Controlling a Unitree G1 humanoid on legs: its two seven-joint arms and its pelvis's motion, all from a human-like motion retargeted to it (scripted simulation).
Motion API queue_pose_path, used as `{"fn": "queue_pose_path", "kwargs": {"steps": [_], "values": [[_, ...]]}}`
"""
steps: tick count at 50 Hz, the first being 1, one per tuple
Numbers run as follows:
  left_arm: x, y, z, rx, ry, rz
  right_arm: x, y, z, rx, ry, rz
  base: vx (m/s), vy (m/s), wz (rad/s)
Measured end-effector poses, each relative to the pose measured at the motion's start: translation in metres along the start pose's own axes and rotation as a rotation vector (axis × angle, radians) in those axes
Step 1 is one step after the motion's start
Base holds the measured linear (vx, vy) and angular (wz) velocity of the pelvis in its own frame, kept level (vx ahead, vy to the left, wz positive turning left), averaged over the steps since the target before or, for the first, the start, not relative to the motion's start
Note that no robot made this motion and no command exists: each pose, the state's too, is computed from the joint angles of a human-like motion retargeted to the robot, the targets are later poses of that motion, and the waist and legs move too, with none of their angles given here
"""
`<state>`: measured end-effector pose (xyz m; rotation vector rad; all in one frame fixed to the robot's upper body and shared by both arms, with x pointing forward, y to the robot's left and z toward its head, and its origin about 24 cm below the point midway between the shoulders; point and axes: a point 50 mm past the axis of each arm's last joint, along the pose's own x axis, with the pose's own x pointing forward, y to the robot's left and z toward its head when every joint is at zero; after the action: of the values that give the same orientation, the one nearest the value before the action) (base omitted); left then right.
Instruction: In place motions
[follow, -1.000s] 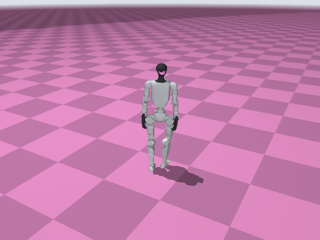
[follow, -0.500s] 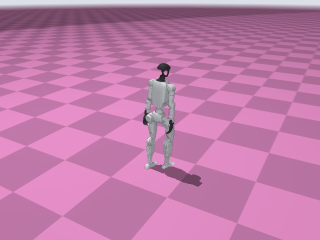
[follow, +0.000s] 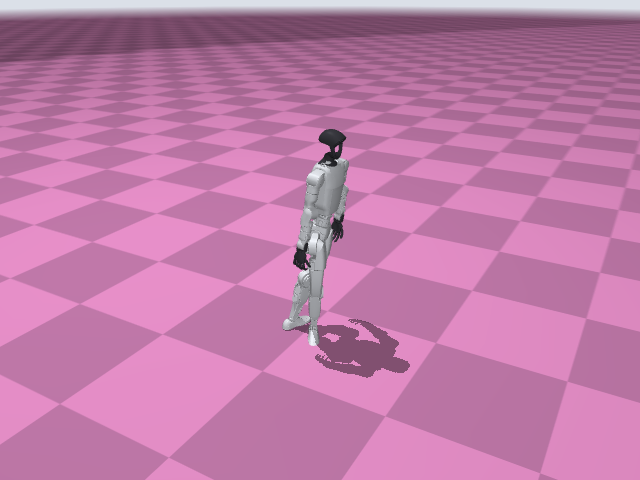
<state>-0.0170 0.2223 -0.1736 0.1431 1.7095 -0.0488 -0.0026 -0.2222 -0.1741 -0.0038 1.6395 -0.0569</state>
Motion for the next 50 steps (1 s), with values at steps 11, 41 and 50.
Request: {"fn": "queue_pose_path", "kwargs": {"steps": [11,41,50], "values": [[-0.007,-0.028,0.067,-0.026,-0.286,-0.148,0.0,0.009,-0.051,0.335,0.145,0.006,-0.22,0.19,-0.93],[0.0,-0.032,0.037,-0.109,-0.188,-0.096,0.002,0.024,-0.031,-0.088,0.136,0.063,0.03,0.02,-1.29],[0.0,-0.041,0.041,-0.157,-0.208,-0.127,-0.001,0.007,-0.037,-0.199,0.195,0.014,0.12,-0.05,-0.45]]}}
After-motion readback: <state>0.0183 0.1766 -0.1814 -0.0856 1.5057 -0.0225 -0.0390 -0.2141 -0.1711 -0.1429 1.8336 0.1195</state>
